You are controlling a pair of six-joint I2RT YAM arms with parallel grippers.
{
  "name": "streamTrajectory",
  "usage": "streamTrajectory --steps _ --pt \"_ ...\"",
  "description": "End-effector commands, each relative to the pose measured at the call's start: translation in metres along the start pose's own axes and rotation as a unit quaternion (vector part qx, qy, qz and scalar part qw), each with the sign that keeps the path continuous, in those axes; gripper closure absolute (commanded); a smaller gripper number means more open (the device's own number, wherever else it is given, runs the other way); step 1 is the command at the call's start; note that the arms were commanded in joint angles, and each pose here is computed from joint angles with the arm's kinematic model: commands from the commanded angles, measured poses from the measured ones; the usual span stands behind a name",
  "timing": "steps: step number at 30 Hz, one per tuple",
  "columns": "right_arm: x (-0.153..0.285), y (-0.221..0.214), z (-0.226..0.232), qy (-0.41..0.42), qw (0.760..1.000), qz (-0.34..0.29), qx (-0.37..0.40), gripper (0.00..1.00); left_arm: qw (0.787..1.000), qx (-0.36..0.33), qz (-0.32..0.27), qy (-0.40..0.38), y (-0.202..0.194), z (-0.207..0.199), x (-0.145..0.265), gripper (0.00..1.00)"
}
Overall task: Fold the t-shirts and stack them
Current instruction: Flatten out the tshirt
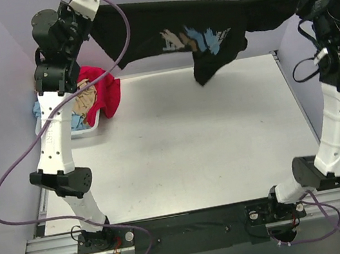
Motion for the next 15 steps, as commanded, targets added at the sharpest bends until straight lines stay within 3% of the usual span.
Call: streamTrajectory --steps 1,4,5,6,7,12,15 --pt "0.05 0.018 -0.009 0.009 0.999 -0.043 0.017 1.0 1.0 -0.021 -0.002 0.0 0.0 0.004 0.022 1.0" --pt "0.076 -0.016 -0.026 0.004 1.0 0.018 0.023 1.0 0.997 -0.032 0.002 -0.066 -0.01 -0.013 0.046 1.0" --pt "0.09 -0.041 -0.036 0.006 0.998 0.053 0.021 1.0 0.993 -0.037 0.033 -0.108 -0.037 -0.04 0.046 1.0" --pt "0.094 -0.06 -0.042 -0.001 0.997 0.081 0.006 1.0 0.992 -0.051 0.019 -0.116 -0.032 -0.037 0.063 1.0" --pt "0.111 -0.089 -0.05 0.02 0.992 0.125 -0.005 1.0 0.984 -0.057 0.047 -0.161 -0.062 -0.065 0.069 1.0" --pt "0.174 -0.221 -0.099 -0.01 0.949 0.309 -0.066 1.0 0.955 -0.077 0.092 -0.273 -0.127 -0.132 0.135 1.0" --pt "0.206 -0.277 -0.117 -0.031 0.912 0.4 -0.084 1.0 0.919 -0.083 0.153 -0.354 -0.186 -0.183 0.179 1.0"
Point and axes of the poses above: each gripper's point midway between its finger pads, its own x axis back along the fingers, its own z axis along the line the jaws close on, y = z × x, the point moved 9 cm from there along x, back along the fingers, and after that the axes turned 9 degrees about -x, right-handed, at the moved point
